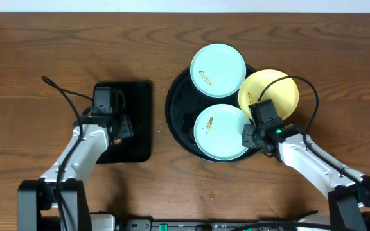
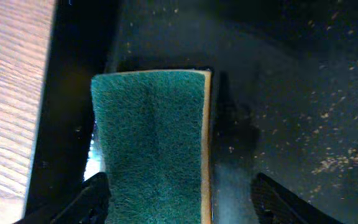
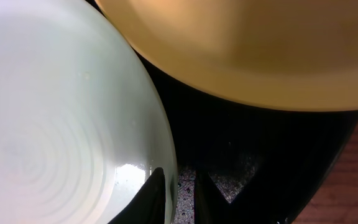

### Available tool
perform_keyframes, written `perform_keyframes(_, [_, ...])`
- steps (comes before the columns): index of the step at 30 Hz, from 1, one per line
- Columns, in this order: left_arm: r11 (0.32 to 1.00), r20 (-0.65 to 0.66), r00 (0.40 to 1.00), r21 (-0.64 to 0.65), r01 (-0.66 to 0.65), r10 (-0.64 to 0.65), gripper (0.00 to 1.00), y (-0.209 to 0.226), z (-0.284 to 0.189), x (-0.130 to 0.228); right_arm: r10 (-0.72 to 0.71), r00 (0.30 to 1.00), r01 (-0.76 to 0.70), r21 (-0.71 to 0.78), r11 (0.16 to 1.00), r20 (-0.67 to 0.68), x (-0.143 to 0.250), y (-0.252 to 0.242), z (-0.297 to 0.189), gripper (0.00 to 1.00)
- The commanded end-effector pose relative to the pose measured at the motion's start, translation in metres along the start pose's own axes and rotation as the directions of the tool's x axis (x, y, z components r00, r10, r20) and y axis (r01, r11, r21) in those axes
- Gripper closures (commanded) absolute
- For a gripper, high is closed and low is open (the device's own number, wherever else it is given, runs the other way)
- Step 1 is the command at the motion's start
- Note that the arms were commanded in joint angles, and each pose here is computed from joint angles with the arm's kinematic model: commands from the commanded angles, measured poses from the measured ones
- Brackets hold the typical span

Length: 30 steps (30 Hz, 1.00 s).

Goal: Clean dirty plates on tray and stack at the side

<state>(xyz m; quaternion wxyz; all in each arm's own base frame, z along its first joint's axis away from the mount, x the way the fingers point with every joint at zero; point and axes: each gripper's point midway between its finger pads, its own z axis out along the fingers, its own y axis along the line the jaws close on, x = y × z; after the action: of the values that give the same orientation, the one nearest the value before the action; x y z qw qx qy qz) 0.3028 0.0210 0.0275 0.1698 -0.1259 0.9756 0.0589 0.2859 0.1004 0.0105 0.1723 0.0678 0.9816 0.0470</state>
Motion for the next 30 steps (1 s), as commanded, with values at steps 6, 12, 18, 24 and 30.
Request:
perform_keyframes(6, [1.000,0.011,1.000,-0.003,0.018,-0.018,0.31,0.001,-0.006,-0.003,-0.015,1.000,0.015,0.018,1.000,-0.003,0.003,-0.002,0.002,0.85])
perform_keyframes(12, [0.998,0.043,0.997,0.008,0.061,-0.062,0.50,0.000,-0.010,-0.010,-0.015,1.000,0.015,0.018,1.000,-0.003,0.003,-0.002,0.002,0.85])
perform_keyframes(18, [0.997,0.088,0.993,0.023,0.074,-0.076,0.50,0.001,-0.025,-0.017,-0.015,1.000,0.015,0.018,1.000,-0.003,0.003,-0.002,0.002,0.85])
perform_keyframes(24, [0.995,0.085,0.992,-0.027,0.095,-0.093,0.52,0.009,-0.022,-0.015,-0.016,1.000,0.016,0.018,1.000,-0.003,0.003,-0.002,0.002,0.85])
perform_keyframes(30, [0.994,0.051,0.995,-0.072,0.088,-0.084,0.55,0.015,-0.010,-0.008,-0.016,1.000,0.016,0.018,1.000,-0.004,0.003,-0.002,0.002,0.85])
